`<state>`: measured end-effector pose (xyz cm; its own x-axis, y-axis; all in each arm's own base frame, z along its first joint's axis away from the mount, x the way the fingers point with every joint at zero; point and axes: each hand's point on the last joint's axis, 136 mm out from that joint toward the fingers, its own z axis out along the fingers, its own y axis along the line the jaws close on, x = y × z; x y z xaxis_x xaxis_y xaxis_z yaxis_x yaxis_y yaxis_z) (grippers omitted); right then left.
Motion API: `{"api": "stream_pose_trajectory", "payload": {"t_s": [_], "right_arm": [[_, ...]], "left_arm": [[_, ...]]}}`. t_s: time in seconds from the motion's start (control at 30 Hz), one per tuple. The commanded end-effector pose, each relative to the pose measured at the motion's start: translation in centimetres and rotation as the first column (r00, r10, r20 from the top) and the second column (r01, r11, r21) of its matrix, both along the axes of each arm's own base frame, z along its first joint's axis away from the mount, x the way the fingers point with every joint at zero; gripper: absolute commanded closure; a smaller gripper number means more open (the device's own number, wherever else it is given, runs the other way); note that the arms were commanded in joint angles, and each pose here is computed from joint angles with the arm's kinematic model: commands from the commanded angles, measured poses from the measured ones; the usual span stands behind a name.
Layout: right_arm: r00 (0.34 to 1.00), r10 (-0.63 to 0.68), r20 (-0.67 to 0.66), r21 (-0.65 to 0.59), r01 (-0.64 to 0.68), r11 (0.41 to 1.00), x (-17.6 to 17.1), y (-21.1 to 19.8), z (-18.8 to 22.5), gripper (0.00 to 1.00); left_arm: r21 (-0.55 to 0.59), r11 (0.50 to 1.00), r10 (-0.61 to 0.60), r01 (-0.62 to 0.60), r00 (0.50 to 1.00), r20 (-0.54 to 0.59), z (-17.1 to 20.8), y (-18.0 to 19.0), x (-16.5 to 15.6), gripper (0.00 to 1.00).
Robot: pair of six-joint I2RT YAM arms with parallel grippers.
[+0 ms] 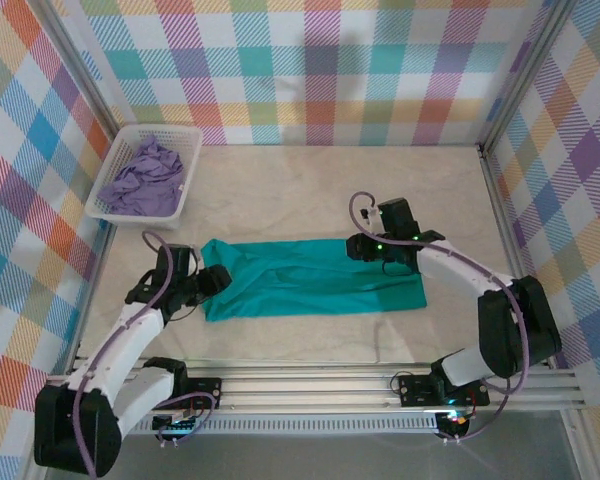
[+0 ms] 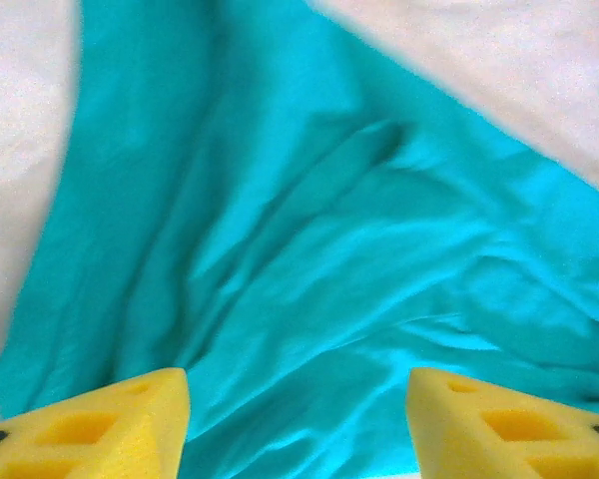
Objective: Fold the inside-out t-shirt
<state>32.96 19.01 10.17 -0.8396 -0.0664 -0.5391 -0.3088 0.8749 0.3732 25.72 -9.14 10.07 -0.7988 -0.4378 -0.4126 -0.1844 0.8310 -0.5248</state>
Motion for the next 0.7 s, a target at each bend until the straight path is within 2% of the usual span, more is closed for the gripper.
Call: {"api": "stream_pose_trajectory", "payload": {"t_s": [0.0, 0.1, 0.3, 0.4, 0.67], "right_arm": [[1.0, 0.0, 0.025, 0.036, -0.001, 0.999, 1.2, 0.8, 1.0, 0.58], [1.0, -0.002, 0.004, 0.046, 0.002, 0.999, 1.2, 1.0, 0.6, 0.58], [1.0, -0.004, -0.002, 0.033, 0.004, 0.999, 1.0, 0.8, 0.5, 0.58], [1.0, -0.005, -0.008, 0.028, 0.005, 1.0, 0.9, 0.7, 0.3, 0.58], [1.0, -0.01, -0.027, 0.014, 0.01, 1.0, 0.9, 0.6, -0.3, 0.58]], "left_arm": [[0.041, 0.995, -0.101, 0.096, 0.981, 0.165, 3.1, -2.5, 4.5, 0.38], [0.09, 0.983, -0.17, 0.16, 0.979, 0.112, 1.7, -4.1, 7.3, 0.38], [0.154, 0.968, -0.201, 0.198, 0.979, 0.007, -2.2, -5.2, 10.9, 0.42], [0.169, 0.964, -0.201, 0.204, 0.979, -0.035, -3.7, -5.3, 11.4, 0.49], [0.122, 0.966, -0.224, 0.227, 0.974, -0.039, -4.0, -6.3, 10.9, 0.81]]}}
